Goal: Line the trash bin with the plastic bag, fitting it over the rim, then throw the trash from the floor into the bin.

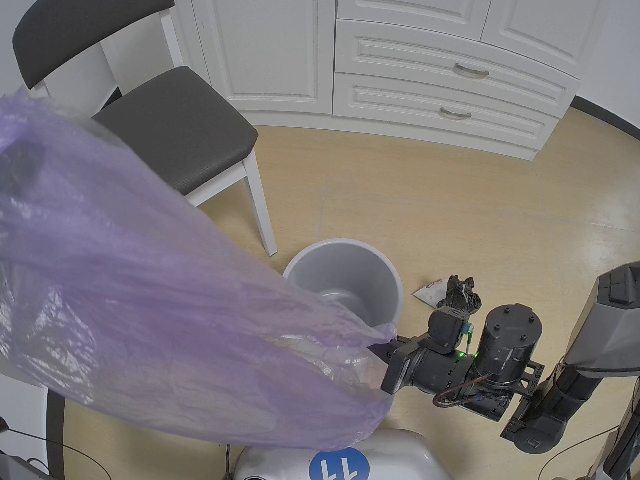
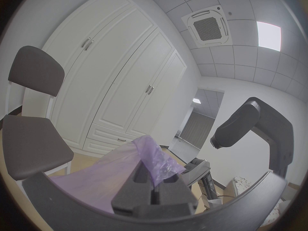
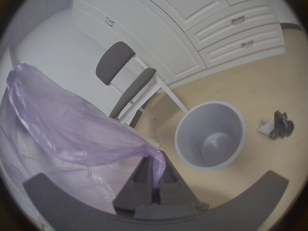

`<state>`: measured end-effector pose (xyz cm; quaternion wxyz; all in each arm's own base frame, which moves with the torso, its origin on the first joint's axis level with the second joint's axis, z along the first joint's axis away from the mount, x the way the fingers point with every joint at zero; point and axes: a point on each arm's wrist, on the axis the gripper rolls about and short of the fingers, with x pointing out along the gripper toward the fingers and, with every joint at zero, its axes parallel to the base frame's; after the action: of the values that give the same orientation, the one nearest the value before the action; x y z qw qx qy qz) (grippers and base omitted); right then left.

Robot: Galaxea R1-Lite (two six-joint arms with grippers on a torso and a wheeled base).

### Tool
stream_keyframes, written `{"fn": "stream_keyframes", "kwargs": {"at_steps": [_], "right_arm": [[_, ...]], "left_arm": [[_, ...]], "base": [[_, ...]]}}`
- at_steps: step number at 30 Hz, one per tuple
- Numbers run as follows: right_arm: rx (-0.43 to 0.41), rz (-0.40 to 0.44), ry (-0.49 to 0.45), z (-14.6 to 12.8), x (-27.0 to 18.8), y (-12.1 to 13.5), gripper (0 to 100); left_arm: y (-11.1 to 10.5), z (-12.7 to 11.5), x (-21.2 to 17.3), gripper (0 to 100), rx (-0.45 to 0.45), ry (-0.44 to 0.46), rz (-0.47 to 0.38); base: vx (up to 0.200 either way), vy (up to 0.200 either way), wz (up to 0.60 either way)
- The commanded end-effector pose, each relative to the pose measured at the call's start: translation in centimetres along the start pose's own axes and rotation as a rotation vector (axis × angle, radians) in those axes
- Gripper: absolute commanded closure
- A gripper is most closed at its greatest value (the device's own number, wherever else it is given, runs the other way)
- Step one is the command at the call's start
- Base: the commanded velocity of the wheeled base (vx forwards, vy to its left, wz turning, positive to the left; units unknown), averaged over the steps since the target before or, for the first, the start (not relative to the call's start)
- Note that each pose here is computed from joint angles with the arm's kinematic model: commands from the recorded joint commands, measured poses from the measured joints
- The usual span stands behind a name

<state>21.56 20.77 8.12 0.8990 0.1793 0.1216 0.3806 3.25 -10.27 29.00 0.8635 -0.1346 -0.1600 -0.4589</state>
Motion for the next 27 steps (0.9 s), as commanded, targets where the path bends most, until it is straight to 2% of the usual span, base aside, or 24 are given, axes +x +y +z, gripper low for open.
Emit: {"fn": "stream_keyframes", "kwargs": {"at_steps": [1,6,11,15,21,27], "right_arm": [[-0.062,-0.024,-0.066,1.2,-0.2,0.1,100],[-0.103,-0.068,-0.158,3.0,-0.5,0.5,100],[-0.204,-0.134,-0.254,5.1,-1.5,1.0,100],[-0.260,-0.146,-0.313,6.6,-2.9,1.7,100],[-0.323,-0.171,-0.395,8.5,-4.8,2.7,100],[-0.337,-0.243,-0.410,10.1,-6.5,3.6,100]], "left_arm": [[0.0,-0.2,0.0,100,0.007,0.020,0.001],[0.1,-0.8,0.1,100,0.027,0.067,0.012],[0.5,-2.1,0.1,100,0.077,0.164,0.044],[1.1,-2.8,0.0,100,0.112,0.226,0.085],[1.3,-3.3,0.0,100,0.133,0.272,0.100],[1.6,-4.1,0.1,100,0.155,0.324,0.123]], "base": [[0.000,0.000,0.00],[0.000,0.000,0.00],[0.000,0.000,0.00],[0.000,0.000,0.00],[0.000,0.000,0.00],[0.000,0.000,0.00]]}}
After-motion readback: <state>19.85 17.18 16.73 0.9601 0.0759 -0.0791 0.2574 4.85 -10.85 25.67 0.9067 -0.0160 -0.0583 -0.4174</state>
